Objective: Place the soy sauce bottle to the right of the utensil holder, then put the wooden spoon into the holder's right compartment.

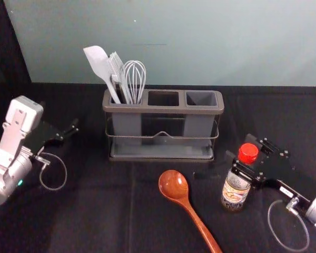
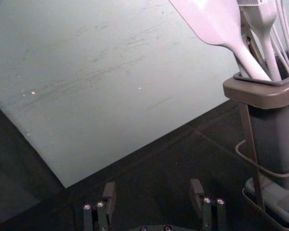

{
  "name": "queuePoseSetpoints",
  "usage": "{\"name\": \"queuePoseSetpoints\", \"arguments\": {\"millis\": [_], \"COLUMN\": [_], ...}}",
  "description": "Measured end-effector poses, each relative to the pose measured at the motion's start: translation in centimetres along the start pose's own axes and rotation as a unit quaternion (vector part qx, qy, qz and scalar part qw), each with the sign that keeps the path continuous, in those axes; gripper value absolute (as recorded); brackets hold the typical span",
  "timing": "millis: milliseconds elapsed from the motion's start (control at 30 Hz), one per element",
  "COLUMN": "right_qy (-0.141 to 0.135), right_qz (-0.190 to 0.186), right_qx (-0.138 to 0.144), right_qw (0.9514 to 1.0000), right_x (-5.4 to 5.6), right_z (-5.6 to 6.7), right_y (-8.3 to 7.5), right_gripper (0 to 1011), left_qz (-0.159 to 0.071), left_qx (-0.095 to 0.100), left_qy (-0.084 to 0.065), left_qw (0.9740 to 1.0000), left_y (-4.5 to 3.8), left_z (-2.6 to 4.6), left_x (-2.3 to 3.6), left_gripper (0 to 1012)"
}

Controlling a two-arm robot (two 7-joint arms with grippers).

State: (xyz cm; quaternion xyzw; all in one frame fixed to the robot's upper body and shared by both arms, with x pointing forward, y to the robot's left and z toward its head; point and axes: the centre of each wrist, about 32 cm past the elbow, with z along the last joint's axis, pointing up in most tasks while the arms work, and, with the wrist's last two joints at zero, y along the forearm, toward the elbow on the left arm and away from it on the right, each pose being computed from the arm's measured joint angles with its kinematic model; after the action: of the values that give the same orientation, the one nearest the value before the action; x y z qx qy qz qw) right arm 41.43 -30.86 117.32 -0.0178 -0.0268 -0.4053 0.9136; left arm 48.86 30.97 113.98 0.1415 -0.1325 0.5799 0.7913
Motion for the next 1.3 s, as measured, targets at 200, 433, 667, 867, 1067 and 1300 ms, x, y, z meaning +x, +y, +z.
{"name": "queuePoseSetpoints", "arguments": {"millis": [200,433,667,867,1067,1300], "right_qy": [0.004,0.01,0.008,-0.002,-0.016,-0.019], "right_qz": [0.002,0.004,0.008,0.009,0.007,0.0], "right_qx": [0.002,0.006,0.012,0.015,0.012,0.006], "right_qw": [1.0,0.9999,0.9999,0.9998,0.9998,0.9998], "right_x": [-0.2,-0.3,-0.6,-0.3,0.7,2.2], "right_z": [0.0,0.1,0.6,1.5,2.4,2.7], "right_y": [-0.2,-0.5,-0.8,-0.9,-0.8,-0.5], "right_gripper": [573,382,382,382,381,382], "left_qz": [0.0,0.0,0.0,0.0,0.0,0.0], "left_qx": [0.0,0.0,0.0,0.0,0.0,0.0], "left_qy": [0.0,0.0,0.0,0.0,0.0,0.0], "left_qw": [1.0,1.0,1.0,1.0,1.0,1.0], "left_y": [0.0,0.0,0.0,0.0,0.0,0.0], "left_z": [0.0,0.0,0.0,0.0,0.0,0.0], "left_x": [0.0,0.0,0.0,0.0,0.0,0.0], "left_gripper": [1005,1005,1005,1005,1005,1005]}}
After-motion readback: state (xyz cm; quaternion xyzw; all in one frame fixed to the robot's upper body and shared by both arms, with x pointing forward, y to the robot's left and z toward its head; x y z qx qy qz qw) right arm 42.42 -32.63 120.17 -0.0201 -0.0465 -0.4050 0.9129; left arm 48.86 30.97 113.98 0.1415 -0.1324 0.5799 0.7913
